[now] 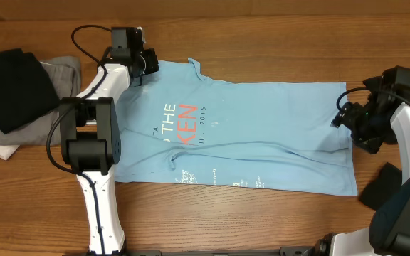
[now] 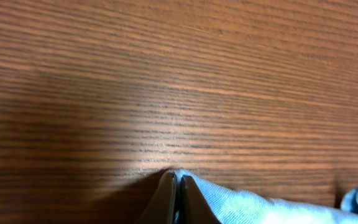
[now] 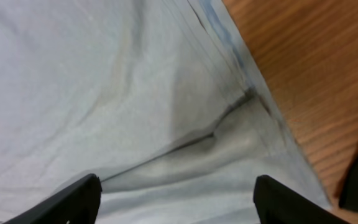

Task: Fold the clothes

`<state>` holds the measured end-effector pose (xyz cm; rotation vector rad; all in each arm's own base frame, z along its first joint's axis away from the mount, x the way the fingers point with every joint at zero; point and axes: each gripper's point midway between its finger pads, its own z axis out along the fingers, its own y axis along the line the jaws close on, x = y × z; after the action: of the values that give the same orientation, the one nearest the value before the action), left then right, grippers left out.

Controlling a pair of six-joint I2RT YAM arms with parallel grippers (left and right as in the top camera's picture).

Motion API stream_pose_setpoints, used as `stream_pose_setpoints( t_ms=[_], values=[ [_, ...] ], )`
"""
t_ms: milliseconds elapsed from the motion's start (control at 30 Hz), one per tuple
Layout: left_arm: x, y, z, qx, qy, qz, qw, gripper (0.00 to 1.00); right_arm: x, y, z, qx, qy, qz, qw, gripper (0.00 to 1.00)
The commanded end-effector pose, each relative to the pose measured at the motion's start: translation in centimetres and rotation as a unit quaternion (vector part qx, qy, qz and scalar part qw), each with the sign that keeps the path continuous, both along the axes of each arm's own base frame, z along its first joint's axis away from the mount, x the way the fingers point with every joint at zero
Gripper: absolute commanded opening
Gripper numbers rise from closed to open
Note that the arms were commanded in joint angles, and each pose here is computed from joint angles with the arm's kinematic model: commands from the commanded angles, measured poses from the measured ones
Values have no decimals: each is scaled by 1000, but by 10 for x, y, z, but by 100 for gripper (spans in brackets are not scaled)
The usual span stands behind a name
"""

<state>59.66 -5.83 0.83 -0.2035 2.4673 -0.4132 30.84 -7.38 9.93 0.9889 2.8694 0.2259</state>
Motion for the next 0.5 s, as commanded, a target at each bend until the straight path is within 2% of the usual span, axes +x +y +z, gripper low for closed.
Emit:
stream_pose_setpoints(
  t_ms=[0, 100, 233, 333, 467],
  values=[
    [-11, -7, -12, -11, 30, -15, 999, 4, 13, -4, 13, -9, -37, 1, 999, 83],
    [-12, -2, 6, -12, 27, -9, 1000, 4, 19, -6, 13, -13, -48, 6, 999, 77],
    [-16, 5, 44, -10, 14, -3, 1000, 4, 32, -10, 7, -22, -64, 29, 997, 75],
    [-25, 8, 69, -9, 15, 0, 1000, 4, 51, -13, 1, -21, -77, 33, 996, 75],
    [-40, 13, 86, 0, 33, 15, 999, 4, 91, -23, -5, -21, -96, 53, 994, 76]
  ],
)
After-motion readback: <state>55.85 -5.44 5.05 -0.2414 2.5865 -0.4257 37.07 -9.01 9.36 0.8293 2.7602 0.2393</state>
